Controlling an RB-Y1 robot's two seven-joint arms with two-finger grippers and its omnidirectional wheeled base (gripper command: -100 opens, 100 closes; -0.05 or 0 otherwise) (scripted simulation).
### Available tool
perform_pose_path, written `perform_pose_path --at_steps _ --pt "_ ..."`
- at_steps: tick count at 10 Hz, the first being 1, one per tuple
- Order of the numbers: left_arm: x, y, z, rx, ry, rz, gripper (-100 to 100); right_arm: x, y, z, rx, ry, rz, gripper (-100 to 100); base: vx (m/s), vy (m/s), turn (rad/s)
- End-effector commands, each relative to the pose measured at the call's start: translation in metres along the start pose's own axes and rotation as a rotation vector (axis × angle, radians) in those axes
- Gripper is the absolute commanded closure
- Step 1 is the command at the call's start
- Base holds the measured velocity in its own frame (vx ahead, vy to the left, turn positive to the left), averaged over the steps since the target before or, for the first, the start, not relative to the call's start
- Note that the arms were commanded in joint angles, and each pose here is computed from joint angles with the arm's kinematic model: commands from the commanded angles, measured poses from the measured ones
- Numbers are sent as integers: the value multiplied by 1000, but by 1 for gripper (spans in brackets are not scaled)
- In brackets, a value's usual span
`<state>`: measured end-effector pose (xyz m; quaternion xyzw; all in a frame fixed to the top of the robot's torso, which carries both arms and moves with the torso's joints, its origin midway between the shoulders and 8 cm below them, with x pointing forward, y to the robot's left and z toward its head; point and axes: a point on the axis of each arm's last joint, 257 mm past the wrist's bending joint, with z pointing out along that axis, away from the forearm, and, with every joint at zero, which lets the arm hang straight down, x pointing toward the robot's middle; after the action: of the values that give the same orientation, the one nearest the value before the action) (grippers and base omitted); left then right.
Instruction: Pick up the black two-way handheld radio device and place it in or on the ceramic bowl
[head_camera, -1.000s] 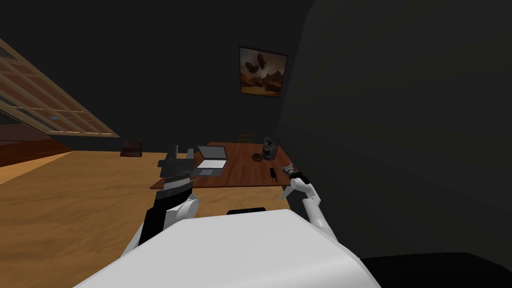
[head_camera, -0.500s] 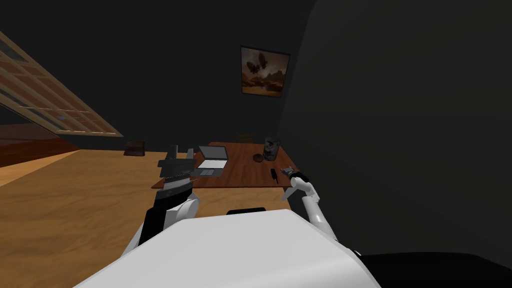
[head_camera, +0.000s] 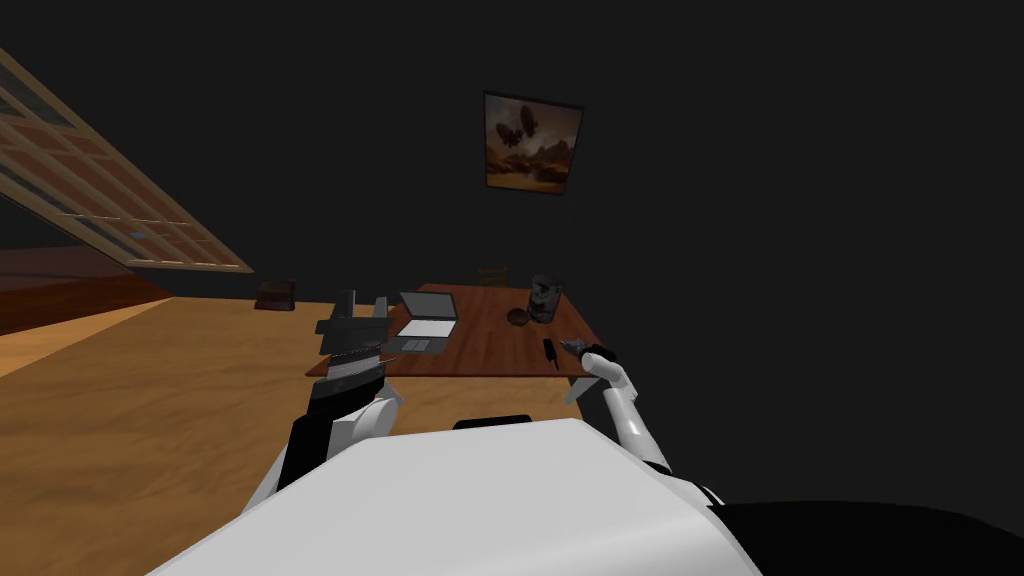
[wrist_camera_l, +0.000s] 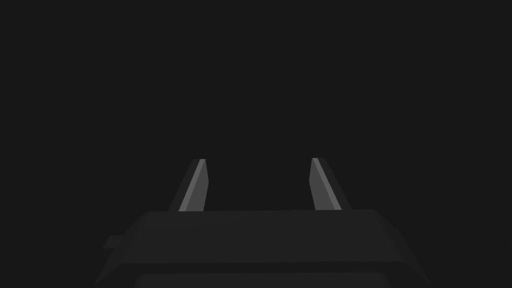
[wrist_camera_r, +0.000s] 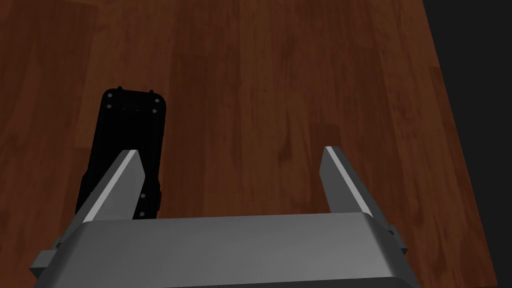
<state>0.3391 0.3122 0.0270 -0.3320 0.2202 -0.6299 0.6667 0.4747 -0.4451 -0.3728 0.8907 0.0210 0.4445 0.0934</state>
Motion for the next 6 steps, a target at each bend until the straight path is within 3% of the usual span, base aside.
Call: perform_pose_path --at_steps 1,6 --pt "0 0 0 0 0 0 0 -7 -2 0 11 -26 37 -100 16 6 19" --pt "0 0 0 0 0 0 0 -52 -20 10 77 -187 249 -100 18 8 32"
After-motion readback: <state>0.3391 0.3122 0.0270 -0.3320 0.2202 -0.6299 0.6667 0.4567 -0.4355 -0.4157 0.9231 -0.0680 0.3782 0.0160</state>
